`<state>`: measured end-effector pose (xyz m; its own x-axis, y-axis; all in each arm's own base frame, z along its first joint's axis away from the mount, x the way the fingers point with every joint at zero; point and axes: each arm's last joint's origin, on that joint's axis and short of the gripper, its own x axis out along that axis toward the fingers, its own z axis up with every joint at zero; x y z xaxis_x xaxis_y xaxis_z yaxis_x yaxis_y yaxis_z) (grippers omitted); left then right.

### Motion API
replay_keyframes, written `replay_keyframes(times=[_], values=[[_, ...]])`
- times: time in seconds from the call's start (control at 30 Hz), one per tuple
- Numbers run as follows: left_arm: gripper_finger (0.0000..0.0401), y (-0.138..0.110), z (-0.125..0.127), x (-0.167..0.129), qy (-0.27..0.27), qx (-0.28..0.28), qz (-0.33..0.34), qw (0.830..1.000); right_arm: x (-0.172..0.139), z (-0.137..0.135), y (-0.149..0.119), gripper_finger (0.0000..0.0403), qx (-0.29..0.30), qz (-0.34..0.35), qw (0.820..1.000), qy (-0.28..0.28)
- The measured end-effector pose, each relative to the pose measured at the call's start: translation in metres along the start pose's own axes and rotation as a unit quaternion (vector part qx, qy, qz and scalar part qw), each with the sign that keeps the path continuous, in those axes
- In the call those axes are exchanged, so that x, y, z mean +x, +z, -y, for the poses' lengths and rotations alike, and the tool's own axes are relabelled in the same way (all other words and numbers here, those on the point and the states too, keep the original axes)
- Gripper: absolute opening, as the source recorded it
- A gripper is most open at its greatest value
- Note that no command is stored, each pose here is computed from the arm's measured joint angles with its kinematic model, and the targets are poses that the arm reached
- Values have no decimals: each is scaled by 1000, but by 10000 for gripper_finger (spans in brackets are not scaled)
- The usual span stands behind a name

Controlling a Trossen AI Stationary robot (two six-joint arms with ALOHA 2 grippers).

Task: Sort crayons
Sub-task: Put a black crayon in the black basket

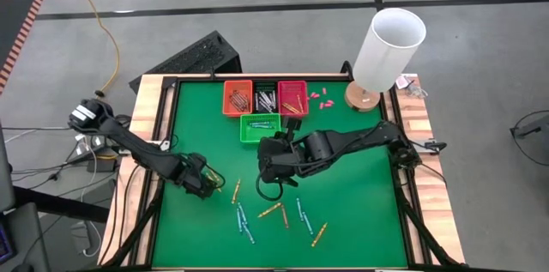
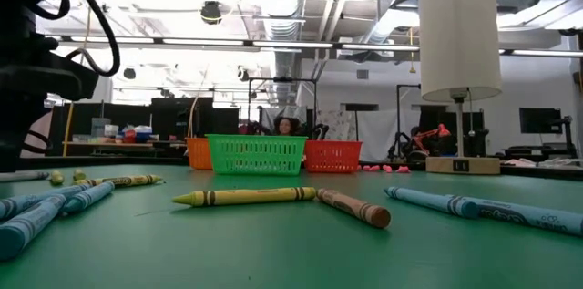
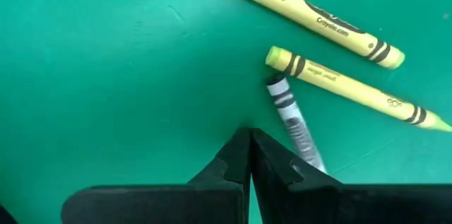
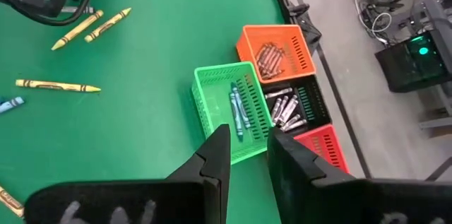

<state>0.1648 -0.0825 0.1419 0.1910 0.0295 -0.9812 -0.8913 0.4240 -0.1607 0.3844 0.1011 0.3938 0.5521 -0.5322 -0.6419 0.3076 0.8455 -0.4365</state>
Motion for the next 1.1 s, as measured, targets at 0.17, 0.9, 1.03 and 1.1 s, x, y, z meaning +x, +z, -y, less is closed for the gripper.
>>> replay_keyframes(times=[0.17,0.9,1.03,1.1], values=[[0,0,5,6,4,-5,11,1000,-1,-1,0,93,0,1,1000,2],[0,21,37,-5,-101,11,157,982,5,-4,-4,93,-8,-10,1000,-2],[0,25,37,-7,-97,28,165,981,33,-14,-24,93,5,-73,997,-30],[0,26,37,-9,-84,41,173,981,52,-15,-43,93,35,-126,989,-69]])
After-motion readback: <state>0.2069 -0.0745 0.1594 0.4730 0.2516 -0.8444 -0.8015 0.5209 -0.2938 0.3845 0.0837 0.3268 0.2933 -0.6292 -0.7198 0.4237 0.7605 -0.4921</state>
